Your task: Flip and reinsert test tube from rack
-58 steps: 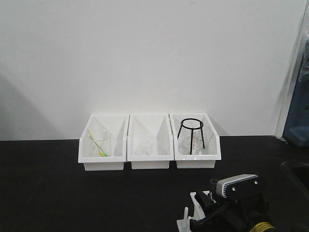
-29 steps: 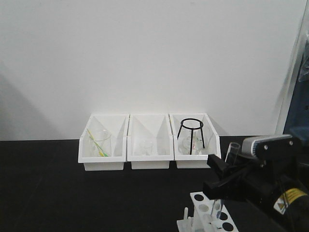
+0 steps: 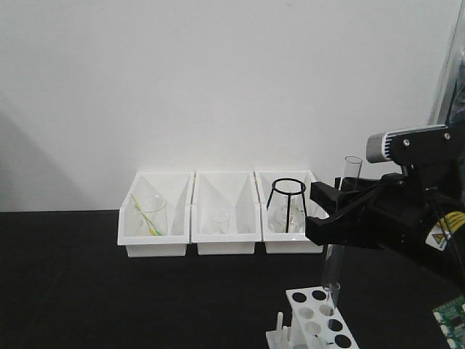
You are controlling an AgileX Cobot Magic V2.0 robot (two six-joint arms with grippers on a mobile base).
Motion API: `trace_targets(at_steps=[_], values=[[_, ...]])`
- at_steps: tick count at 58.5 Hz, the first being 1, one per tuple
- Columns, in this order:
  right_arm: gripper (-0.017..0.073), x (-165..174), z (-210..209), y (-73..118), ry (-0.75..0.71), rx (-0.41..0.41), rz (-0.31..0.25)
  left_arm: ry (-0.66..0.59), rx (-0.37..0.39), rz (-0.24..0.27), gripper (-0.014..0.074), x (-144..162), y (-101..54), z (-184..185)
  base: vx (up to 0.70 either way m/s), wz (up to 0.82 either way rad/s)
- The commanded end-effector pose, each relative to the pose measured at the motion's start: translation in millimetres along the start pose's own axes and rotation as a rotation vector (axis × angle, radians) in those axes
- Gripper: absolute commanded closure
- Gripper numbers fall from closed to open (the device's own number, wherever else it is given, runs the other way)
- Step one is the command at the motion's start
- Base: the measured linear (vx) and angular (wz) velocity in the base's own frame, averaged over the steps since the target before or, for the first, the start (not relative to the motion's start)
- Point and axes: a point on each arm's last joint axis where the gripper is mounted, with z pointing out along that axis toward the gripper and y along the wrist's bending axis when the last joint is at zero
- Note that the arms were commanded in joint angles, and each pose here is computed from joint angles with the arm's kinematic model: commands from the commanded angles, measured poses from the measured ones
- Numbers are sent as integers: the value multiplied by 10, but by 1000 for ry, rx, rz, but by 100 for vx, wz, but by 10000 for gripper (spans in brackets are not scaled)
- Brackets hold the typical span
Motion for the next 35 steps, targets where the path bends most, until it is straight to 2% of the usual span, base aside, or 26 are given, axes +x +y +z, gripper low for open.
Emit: trace_targets(at_steps=[1, 6, 20, 28, 29, 33, 35], values=[[571, -249, -97, 3, -122, 7, -114, -96, 23, -2, 600, -82, -18, -11, 0, 0], [571, -242, -96, 5, -114, 12, -252, -96, 23, -2, 600, -82, -18, -11, 0, 0], [570, -182, -91, -1, -45, 22, -828, -96, 23, -2, 600, -82, -18, -11, 0, 0], [568, -180, -91, -4, -39, 30, -1083, -96, 23, -2, 600, -82, -18, -11, 0, 0], [568, -180, -91, -5, -38, 32, -1136, -96, 23, -2, 600, -82, -18, -11, 0, 0], [568, -173, -91, -11, -25, 36, -1272, -96, 23, -2, 600, -82, -18, -11, 0, 0], [568, -169, -91, -15, -17, 38, -1325, -96, 23, -2, 600, -82, -18, -11, 0, 0]])
